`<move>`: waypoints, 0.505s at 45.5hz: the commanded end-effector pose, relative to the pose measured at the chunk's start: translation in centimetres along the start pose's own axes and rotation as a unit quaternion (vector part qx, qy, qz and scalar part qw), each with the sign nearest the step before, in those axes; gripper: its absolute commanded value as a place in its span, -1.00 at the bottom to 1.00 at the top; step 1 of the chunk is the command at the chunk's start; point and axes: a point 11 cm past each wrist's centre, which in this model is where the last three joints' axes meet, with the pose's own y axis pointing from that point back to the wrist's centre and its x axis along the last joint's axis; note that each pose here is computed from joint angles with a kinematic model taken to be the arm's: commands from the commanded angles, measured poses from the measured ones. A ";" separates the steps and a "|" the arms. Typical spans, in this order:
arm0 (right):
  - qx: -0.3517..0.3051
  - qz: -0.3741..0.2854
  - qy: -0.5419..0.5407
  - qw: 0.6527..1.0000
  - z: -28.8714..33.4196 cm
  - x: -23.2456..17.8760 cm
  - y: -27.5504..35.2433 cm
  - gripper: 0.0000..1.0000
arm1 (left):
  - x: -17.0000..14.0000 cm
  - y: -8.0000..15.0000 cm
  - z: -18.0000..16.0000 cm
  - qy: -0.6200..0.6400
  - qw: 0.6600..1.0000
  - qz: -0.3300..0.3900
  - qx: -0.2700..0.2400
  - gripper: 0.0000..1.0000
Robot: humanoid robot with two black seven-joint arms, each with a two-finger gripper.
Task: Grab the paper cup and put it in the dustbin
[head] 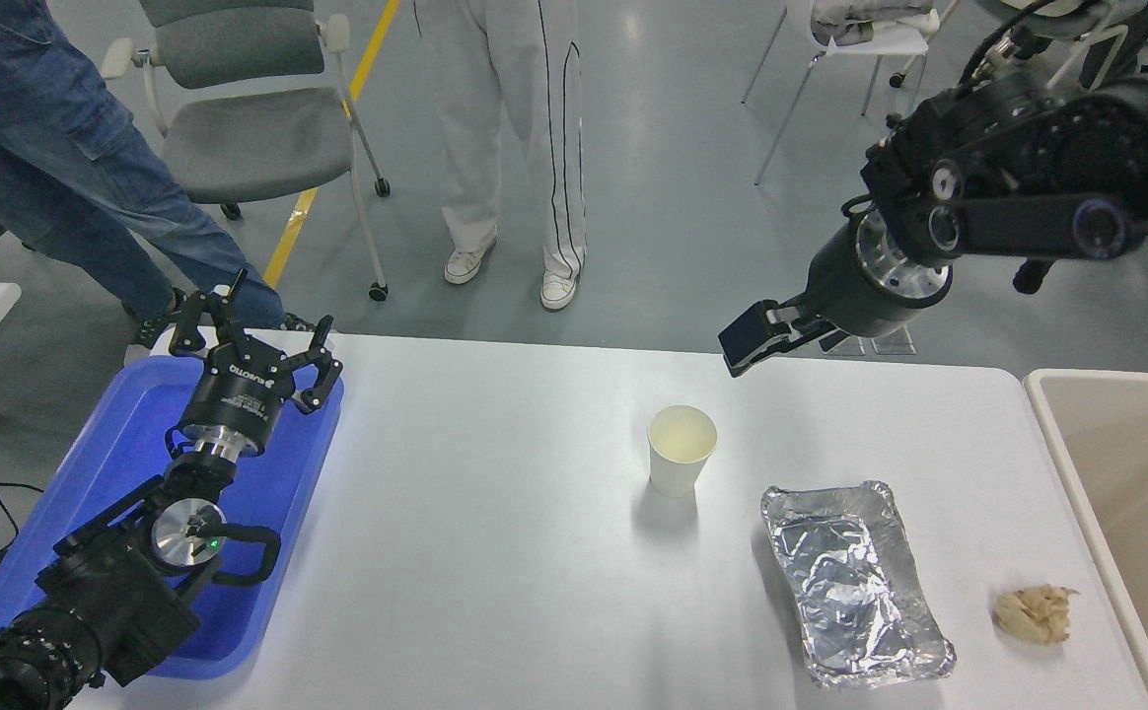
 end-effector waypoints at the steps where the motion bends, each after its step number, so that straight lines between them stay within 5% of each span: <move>1: -0.001 0.013 -0.005 1.000 1.0 -0.4 -3.6 1.00 | 0.0 0.0 0.0 0.000 1.000 0.000 0.000 1.00; 23: 0.004 -0.002 -0.030 1.000 1.1 -3.1 -11.7 1.00 | 0.0 0.0 0.0 0.000 1.000 0.000 0.000 1.00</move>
